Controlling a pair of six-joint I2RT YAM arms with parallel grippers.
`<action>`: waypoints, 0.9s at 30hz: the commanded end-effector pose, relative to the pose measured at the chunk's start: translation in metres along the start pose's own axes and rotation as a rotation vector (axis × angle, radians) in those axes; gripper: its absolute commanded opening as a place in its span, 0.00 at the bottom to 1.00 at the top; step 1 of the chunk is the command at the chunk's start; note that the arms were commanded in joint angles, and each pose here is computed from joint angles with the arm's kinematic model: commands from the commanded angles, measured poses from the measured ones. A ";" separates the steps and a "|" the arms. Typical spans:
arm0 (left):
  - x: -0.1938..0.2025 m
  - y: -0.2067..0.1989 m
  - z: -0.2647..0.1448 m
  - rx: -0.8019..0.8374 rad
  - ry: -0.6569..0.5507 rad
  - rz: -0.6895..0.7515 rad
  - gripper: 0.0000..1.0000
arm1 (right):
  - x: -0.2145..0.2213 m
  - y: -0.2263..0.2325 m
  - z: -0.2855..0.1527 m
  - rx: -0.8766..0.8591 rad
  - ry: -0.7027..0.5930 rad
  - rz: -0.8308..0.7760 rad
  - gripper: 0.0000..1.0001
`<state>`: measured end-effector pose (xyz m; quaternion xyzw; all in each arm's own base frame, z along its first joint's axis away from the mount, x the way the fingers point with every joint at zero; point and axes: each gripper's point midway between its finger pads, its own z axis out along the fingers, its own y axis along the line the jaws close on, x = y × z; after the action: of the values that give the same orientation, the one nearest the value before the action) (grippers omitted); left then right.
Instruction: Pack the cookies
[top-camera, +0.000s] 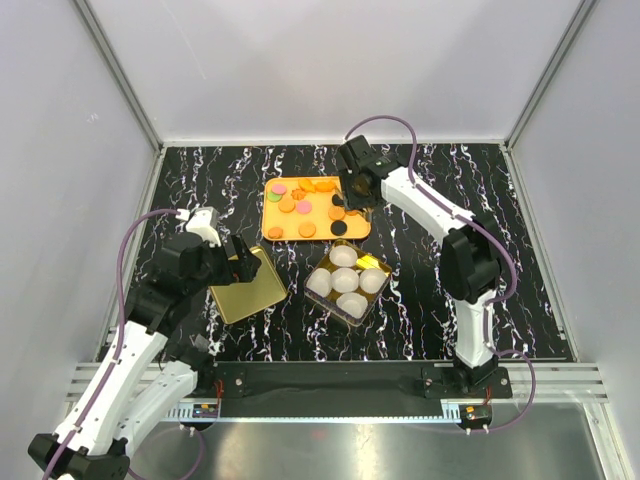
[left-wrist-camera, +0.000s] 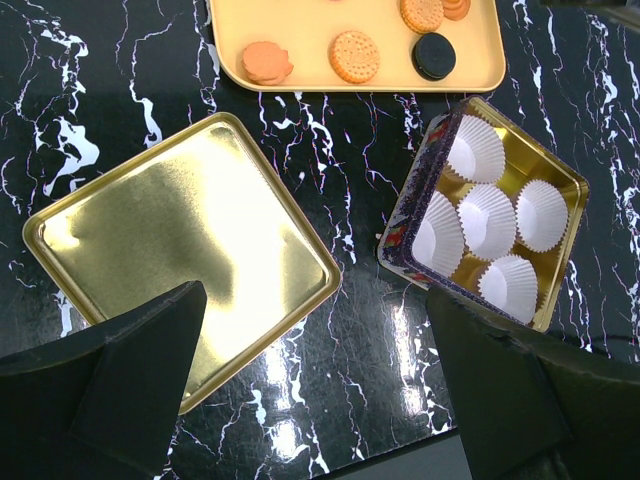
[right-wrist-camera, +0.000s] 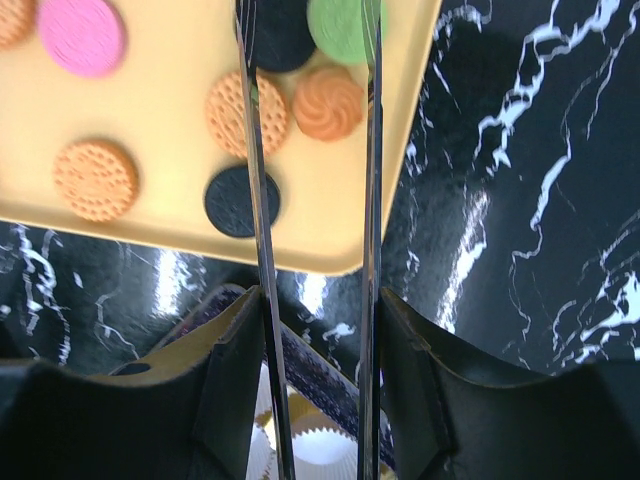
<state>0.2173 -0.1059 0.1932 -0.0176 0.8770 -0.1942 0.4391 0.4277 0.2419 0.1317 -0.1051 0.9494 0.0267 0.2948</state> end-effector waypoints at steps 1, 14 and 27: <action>-0.006 -0.002 0.001 0.007 -0.024 0.002 0.99 | -0.011 -0.007 -0.030 0.016 -0.078 0.001 0.53; -0.007 -0.002 0.000 0.010 -0.031 0.002 0.99 | -0.003 -0.018 -0.025 0.036 -0.074 0.026 0.53; -0.006 -0.002 0.001 0.006 -0.026 0.002 0.99 | -0.001 -0.031 -0.017 -0.048 -0.043 0.111 0.50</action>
<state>0.2170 -0.1058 0.1923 -0.0175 0.8775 -0.1941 0.4383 0.4213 0.2107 0.1190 -0.0736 0.9565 0.0382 0.2798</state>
